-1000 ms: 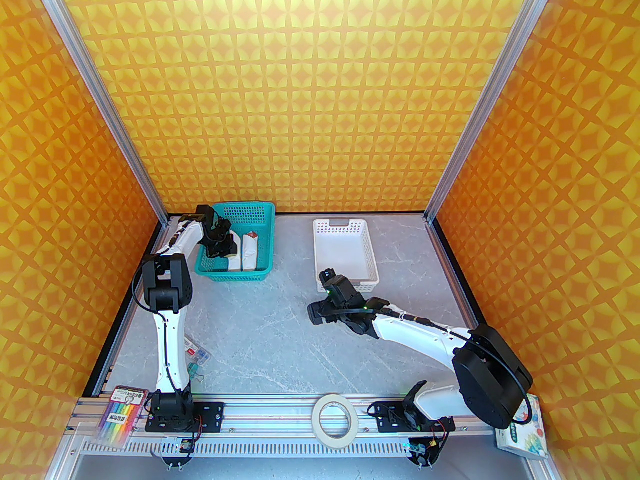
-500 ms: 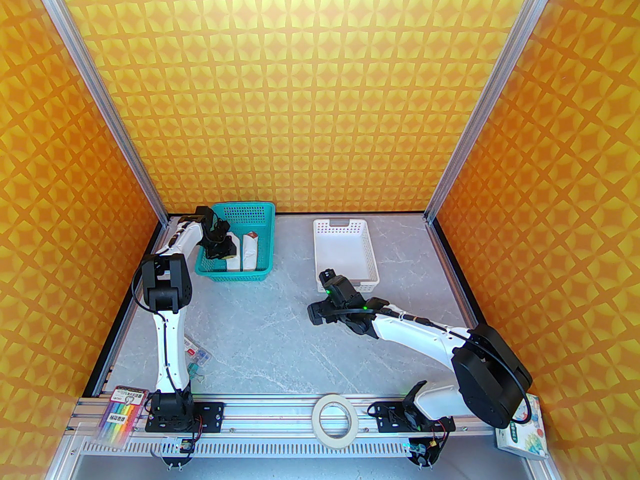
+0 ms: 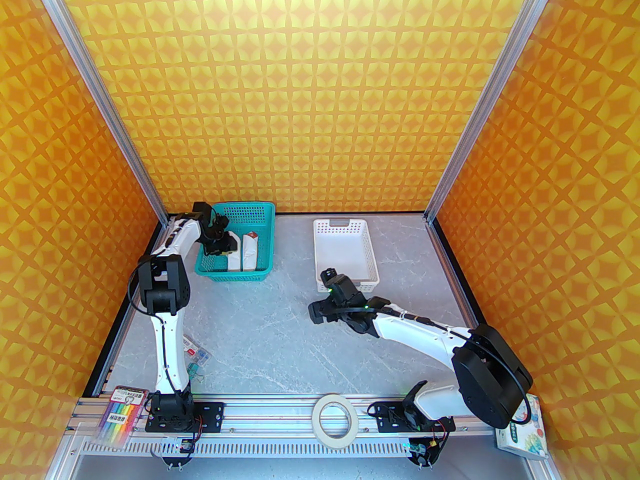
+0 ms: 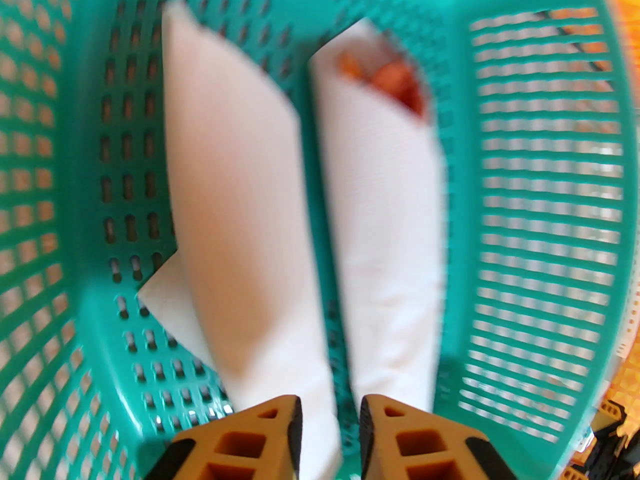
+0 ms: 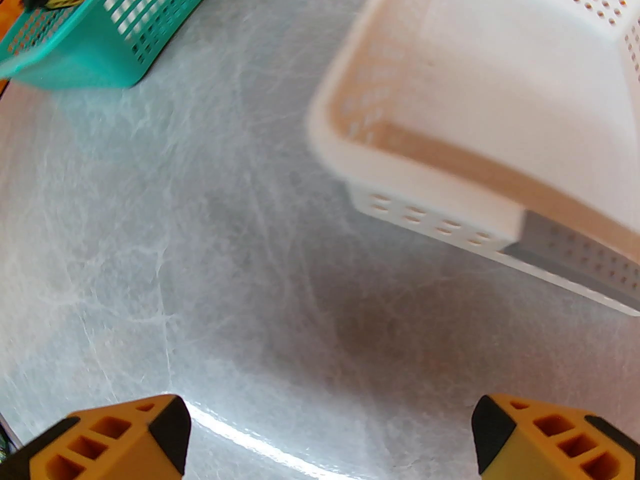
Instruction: Place the utensils on the paper napkin and roll it up
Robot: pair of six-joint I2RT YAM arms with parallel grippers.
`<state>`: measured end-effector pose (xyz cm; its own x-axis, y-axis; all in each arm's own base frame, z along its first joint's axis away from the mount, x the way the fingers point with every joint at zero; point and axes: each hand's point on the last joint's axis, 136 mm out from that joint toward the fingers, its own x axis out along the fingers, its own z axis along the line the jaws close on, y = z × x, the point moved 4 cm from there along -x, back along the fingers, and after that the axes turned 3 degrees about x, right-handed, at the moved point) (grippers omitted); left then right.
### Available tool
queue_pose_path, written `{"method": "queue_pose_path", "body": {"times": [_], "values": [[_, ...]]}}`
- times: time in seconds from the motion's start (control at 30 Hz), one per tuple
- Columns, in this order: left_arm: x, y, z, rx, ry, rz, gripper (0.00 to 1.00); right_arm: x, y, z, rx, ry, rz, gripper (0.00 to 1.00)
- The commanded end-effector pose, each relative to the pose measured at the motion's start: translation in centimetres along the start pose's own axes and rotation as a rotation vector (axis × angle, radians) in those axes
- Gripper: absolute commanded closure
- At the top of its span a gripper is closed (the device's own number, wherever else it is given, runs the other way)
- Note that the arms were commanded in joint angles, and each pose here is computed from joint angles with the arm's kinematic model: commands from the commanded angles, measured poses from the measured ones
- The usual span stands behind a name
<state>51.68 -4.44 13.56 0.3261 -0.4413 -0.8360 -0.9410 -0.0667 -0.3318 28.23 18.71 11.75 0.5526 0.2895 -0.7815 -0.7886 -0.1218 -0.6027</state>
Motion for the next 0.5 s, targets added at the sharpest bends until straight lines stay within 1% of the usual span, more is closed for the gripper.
{"method": "queue_pose_path", "body": {"times": [0.0,0.13,0.27,0.47], "values": [[-4.2,-0.7,-2.2,0.043,0.036,-0.069,0.71,-2.0,-2.5,0.0,0.050,-0.061,-0.082,0.01],[-6.3,-0.7,-2.9,0.057,0.034,-0.104,0.70,-3.4,-3.5,-0.8,0.066,-0.072,-0.113,0.01],[-7.7,-0.2,-3.0,0.063,0.032,-0.137,0.71,-4.4,-3.9,-1.2,0.072,-0.071,-0.126,0.01],[-10.8,1.1,-4.5,0.108,0.033,-0.240,0.71,-6.4,-4.9,-2.3,0.108,-0.076,-0.167,0.01]]}}
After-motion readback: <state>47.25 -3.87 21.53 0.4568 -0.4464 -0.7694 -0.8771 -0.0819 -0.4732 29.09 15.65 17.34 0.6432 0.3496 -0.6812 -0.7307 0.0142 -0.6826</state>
